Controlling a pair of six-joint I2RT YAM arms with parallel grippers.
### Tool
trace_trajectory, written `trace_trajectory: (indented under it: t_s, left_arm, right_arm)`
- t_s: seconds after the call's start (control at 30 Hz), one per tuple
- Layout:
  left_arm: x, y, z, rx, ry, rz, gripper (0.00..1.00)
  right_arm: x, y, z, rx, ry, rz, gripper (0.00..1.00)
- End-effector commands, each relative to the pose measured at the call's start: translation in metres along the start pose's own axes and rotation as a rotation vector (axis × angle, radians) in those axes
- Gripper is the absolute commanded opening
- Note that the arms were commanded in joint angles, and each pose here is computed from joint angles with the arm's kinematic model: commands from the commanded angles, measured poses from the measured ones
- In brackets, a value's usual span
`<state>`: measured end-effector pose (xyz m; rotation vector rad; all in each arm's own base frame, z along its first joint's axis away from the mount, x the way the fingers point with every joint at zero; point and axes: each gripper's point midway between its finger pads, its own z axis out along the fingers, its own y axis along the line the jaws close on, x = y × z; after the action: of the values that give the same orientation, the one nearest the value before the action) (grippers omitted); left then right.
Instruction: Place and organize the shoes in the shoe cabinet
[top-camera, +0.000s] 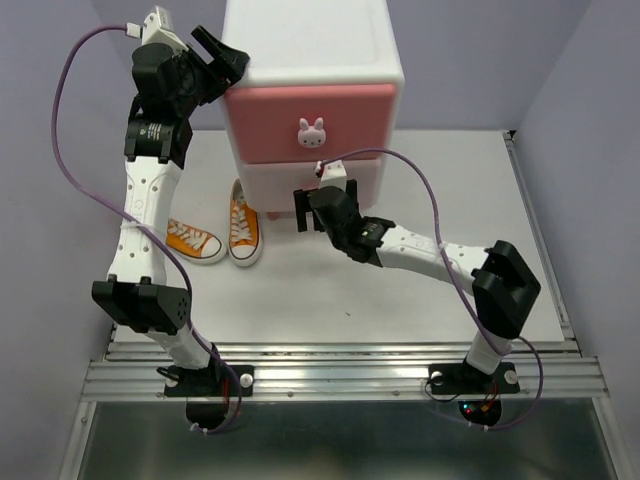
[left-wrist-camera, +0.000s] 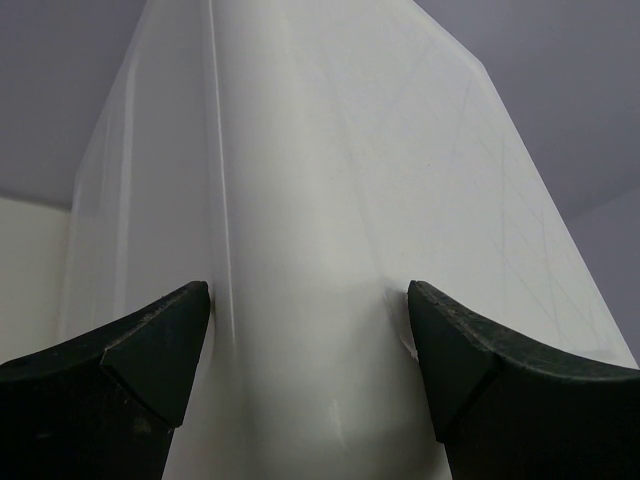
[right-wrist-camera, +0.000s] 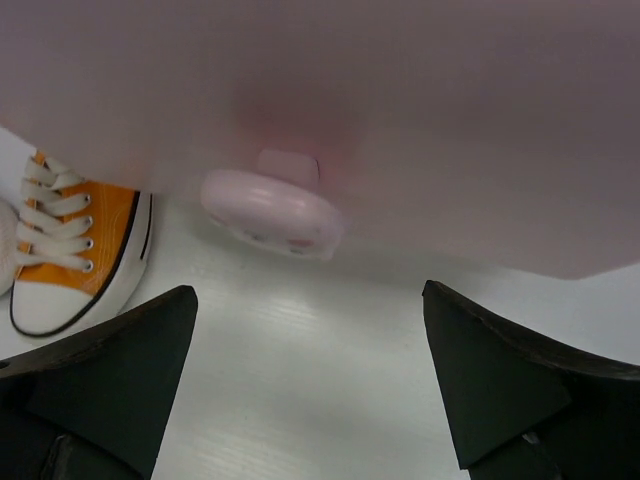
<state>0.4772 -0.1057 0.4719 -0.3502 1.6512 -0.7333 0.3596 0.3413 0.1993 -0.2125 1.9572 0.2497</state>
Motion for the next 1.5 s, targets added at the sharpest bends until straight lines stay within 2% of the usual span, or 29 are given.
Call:
trace_trajectory:
  t_s: [0.0, 0.1, 0.2, 0.27, 0.3, 0.37, 0.4, 0.47, 0.5, 0.53, 0.63, 0.67, 0.7, 0.77, 0.8, 0.83, 0.87, 1.07, 1.23, 1.27, 1.3, 1.33, 1.37, 1.4, 1.43, 1.47]
  left_arm:
    - [0.093, 0.061, 0.0, -0.185, 0.307, 0.032, 0.89]
    - [0.094, 0.064, -0.001, -0.189, 0.303, 0.037, 0.89]
    - [0.095, 0.065, -0.001, -0.189, 0.296, 0.04, 0.89]
    - [0.095, 0.066, 0.001, -0.185, 0.29, 0.041, 0.89]
    - [0.097, 0.068, 0.001, -0.189, 0.293, 0.041, 0.89]
    - [0.098, 0.068, 0.002, -0.186, 0.289, 0.04, 0.89]
    - [0.098, 0.069, 0.002, -0.185, 0.29, 0.041, 0.89]
    - [0.098, 0.069, 0.004, -0.182, 0.285, 0.038, 0.89]
    - [0.099, 0.07, 0.005, -0.184, 0.285, 0.036, 0.89]
    - [0.098, 0.069, 0.006, -0.183, 0.28, 0.035, 0.89]
    - [0.095, 0.07, 0.008, -0.188, 0.26, 0.028, 0.89]
    - [0.095, 0.069, 0.009, -0.185, 0.255, 0.029, 0.89]
    - [0.094, 0.07, 0.01, -0.189, 0.25, 0.031, 0.89]
    - [0.094, 0.072, 0.012, -0.197, 0.243, 0.039, 0.89]
    - [0.094, 0.073, 0.014, -0.204, 0.238, 0.044, 0.89]
    - [0.094, 0.071, 0.014, -0.202, 0.238, 0.052, 0.89]
    - [0.094, 0.073, 0.015, -0.206, 0.233, 0.06, 0.89]
    - [0.101, 0.078, 0.016, -0.239, 0.213, 0.08, 0.89]
    - [0.109, 0.082, 0.016, -0.254, 0.211, 0.07, 0.89]
    - [0.109, 0.08, 0.017, -0.251, 0.209, 0.07, 0.89]
    - [0.108, 0.08, 0.017, -0.25, 0.209, 0.073, 0.89]
    - [0.107, 0.079, 0.018, -0.249, 0.208, 0.075, 0.89]
    - [0.107, 0.079, 0.019, -0.251, 0.208, 0.079, 0.9]
    - [0.104, 0.077, 0.019, -0.248, 0.201, 0.079, 0.9]
    - [0.103, 0.076, 0.02, -0.247, 0.2, 0.079, 0.91]
    - [0.098, 0.074, 0.02, -0.242, 0.19, 0.08, 0.92]
  right_arm:
    - [-0.076, 0.008, 0.014, 0.071, -0.255, 0.126, 1.0]
    - [-0.067, 0.005, 0.031, 0.144, -0.26, 0.134, 1.0]
    - [-0.068, 0.014, 0.044, 0.136, -0.275, 0.142, 1.0]
    - [-0.072, 0.013, 0.048, 0.166, -0.291, 0.162, 0.96]
    - [-0.067, 0.009, 0.054, 0.211, -0.292, 0.159, 0.82]
    - [-0.068, 0.01, 0.058, 0.223, -0.292, 0.163, 0.64]
    - [-0.061, 0.01, 0.059, 0.226, -0.27, 0.154, 0.47]
    - [-0.057, 0.012, 0.055, 0.199, -0.244, 0.183, 0.31]
    - [-0.048, 0.017, 0.047, 0.15, -0.21, 0.173, 0.18]
    - [-0.041, 0.025, 0.037, 0.118, -0.194, 0.17, 0.14]
    - [-0.005, 0.034, 0.01, 0.078, -0.13, 0.128, 0.08]
    - [-0.007, 0.049, -0.013, 0.029, -0.131, 0.162, 0.08]
    - [0.014, 0.048, -0.024, 0.025, -0.086, 0.141, 0.08]
    - [0.023, 0.057, -0.052, -0.013, -0.051, 0.199, 0.08]
    - [0.046, 0.062, -0.07, -0.02, 0.003, 0.161, 0.08]
    - [0.048, 0.065, -0.084, -0.032, 0.017, 0.211, 0.08]
    - [0.061, 0.066, -0.091, -0.033, 0.049, 0.168, 0.08]
    - [0.101, 0.084, -0.176, -0.152, 0.218, 0.185, 0.07]
    - [0.112, 0.076, -0.202, -0.152, 0.285, 0.18, 0.15]
    - [0.114, 0.075, -0.204, -0.163, 0.296, 0.172, 0.17]
    - [0.118, 0.073, -0.206, -0.168, 0.31, 0.167, 0.24]
    - [0.116, 0.072, -0.208, -0.174, 0.309, 0.174, 0.34]
    - [0.116, 0.071, -0.208, -0.183, 0.305, 0.157, 0.52]
    - [0.114, 0.072, -0.209, -0.199, 0.305, 0.145, 0.71]
    - [0.112, 0.072, -0.211, -0.204, 0.304, 0.134, 0.99]
    - [0.107, 0.071, -0.212, -0.204, 0.299, 0.137, 1.0]
